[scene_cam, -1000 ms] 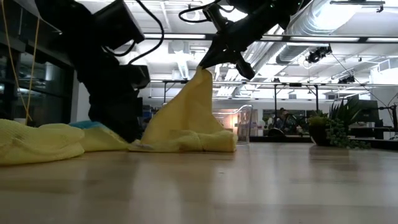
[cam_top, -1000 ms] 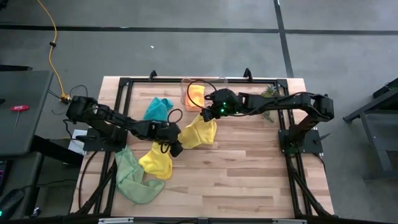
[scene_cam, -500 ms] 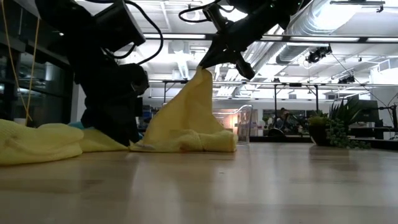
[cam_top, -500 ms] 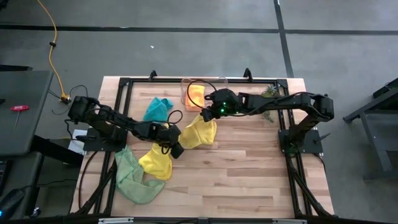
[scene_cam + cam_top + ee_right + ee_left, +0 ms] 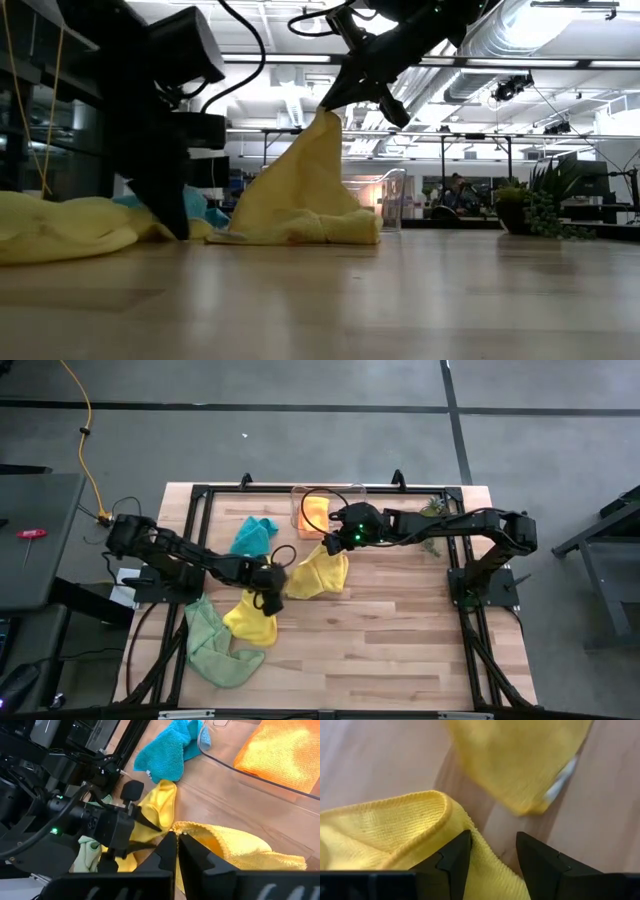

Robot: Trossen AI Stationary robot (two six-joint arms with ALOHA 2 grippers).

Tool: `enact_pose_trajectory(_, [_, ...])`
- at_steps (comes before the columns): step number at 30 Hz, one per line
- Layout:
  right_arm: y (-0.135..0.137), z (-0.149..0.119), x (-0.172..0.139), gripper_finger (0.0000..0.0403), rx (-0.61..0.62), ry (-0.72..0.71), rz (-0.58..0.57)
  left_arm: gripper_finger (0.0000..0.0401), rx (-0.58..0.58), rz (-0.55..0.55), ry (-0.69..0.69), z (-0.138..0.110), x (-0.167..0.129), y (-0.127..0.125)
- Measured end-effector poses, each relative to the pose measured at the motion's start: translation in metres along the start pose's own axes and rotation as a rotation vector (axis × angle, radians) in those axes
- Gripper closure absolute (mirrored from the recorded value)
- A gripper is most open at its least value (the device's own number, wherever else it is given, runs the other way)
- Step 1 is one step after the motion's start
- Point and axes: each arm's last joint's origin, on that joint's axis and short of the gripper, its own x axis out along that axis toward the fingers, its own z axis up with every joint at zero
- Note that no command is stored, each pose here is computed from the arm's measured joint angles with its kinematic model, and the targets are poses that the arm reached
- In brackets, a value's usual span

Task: Fold microfiber towels
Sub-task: Fold the right yellow microfiber towel

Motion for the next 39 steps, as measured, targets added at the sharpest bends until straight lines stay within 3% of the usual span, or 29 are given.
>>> enact_pose_trajectory(5, [0.000, 0.000, 0.000, 0.0403, 0.002, 0.000, 0.000, 0.0251, 0.103, 0.046, 0.022, -0.003, -0.004, 0.006])
enact_pose_trajectory(15, [0.000, 0.000, 0.000, 0.0403, 0.001, -0.001, 0.001, 0.0251, 0.153, 0.157, 0.145, -0.009, -0.020, 0.040])
enact_pose_trajectory(22, [0.000, 0.000, 0.000, 0.0403, 0.000, -0.001, 0.001, 0.0251, -0.008, 0.039, -0.051, 0.003, -0.050, 0.045])
enact_pose_trajectory(28, [0.000, 0.000, 0.000, 0.0403, -0.001, -0.001, 0.001, 0.0251, -0.123, -0.149, -0.287, 0.023, -0.069, 0.038])
enact_pose_trajectory(31, [0.000, 0.000, 0.000, 0.0403, -0.001, 0.000, 0.000, 0.0251, -0.179, -0.180, -0.291, 0.026, -0.065, 0.035])
enact_pose_trajectory(39, [0.000, 0.000, 0.000, 0.0403, -0.001, 0.000, 0.001, 0.0251, -0.290, -0.218, -0.123, 0.020, -0.032, 0.015])
